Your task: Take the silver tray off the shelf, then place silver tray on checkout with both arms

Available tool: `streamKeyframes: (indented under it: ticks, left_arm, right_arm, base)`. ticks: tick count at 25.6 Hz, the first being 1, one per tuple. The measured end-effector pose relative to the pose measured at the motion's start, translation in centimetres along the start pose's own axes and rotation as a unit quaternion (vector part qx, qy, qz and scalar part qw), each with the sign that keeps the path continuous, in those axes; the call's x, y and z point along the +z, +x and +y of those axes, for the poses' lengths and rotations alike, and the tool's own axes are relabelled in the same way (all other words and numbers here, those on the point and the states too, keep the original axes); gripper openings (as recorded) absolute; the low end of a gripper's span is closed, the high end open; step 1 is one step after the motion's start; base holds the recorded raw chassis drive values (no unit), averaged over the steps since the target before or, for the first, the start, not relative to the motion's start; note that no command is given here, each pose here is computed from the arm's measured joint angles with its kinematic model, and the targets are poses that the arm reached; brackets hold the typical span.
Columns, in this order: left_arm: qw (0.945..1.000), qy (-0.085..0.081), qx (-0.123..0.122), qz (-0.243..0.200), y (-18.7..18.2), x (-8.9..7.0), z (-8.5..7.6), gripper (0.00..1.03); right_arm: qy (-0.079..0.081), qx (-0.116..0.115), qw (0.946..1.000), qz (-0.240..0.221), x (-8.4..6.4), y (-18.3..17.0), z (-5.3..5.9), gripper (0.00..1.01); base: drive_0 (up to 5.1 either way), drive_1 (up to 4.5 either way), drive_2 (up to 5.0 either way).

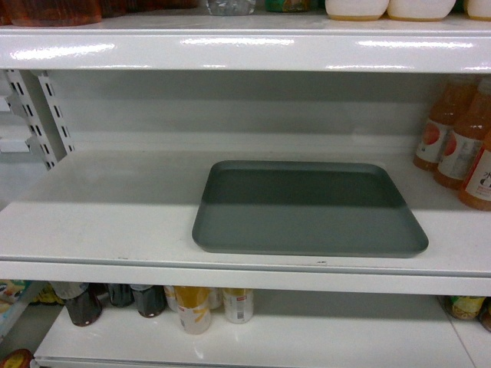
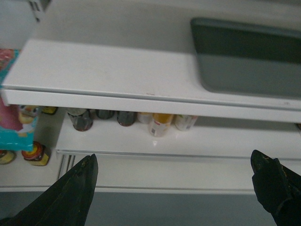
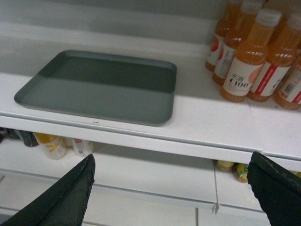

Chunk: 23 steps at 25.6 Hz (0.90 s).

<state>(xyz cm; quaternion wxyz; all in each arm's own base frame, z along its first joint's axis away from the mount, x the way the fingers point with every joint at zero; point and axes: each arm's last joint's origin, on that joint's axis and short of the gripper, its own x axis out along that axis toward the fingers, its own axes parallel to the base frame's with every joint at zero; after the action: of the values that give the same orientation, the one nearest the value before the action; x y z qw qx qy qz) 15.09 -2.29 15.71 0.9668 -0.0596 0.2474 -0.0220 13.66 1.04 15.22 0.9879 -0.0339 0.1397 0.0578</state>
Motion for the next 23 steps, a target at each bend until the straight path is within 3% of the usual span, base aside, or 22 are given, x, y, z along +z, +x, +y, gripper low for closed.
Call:
streamKeyframes:
  ticks: [4,13,15,16,17,19,20,23]
  left_arm:
    - [0.9981,0.016,-0.036,0.048,3.7,0.1,-0.7,0.98]
    - [0.9918,0.031,-0.047,0.114,12.2,-0.6,-2.2,0.98]
    - [0.9904,0.035,-0.049,0.124,13.5,-0.9,-2.6,0.98]
    - [0.9886,0.046,-0.045,0.137,16.7,-1.1,-3.5,0.98]
    - [0.988,0.05,-0.057,0.134,20.1,-0.3,-4.7,0.98]
    - [0.9882,0.061,-0.058,0.128,24.0,1.2,-6.1,0.98]
    - [0.9883,0.068,-0.04,0.13,25.7,2.3,-7.1,0.98]
    - [0.9881,0.071,-0.034,0.132,26.3,2.7,-7.4,0.98]
  right_arm:
    - [0.01,0.006,0.9992,0.038,-0.3,2.7,0.3,0.98]
    - [0.019,0.003,0.9931,0.116,-1.2,9.8,0.3,0.98]
    - [0.023,-0.003,0.9913,0.129,-1.5,11.1,0.0,0.98]
    - [0.028,-0.02,0.9887,0.146,-1.7,14.6,-0.8,0.98]
    - [0.03,-0.032,0.9871,0.154,-1.7,18.1,-1.3,0.98]
    - [0.042,-0.045,0.9847,0.163,-1.3,23.4,-2.1,0.98]
    - [0.043,-0.052,0.9843,0.163,-0.7,25.9,-2.6,0.98]
    - [0.042,-0.057,0.9838,0.165,-0.5,26.8,-2.7,0.98]
  base:
    - [0.0,0.0,0.0]
    - [0.0,0.0,0.0]
    - [0.0,0.0,0.0]
    - [0.0,0.0,0.0]
    - [0.0,0.0,0.0]
    - [0.0,0.0,0.0]
    - [0.0,0.0,0.0]
    - [0.0,0.0,0.0]
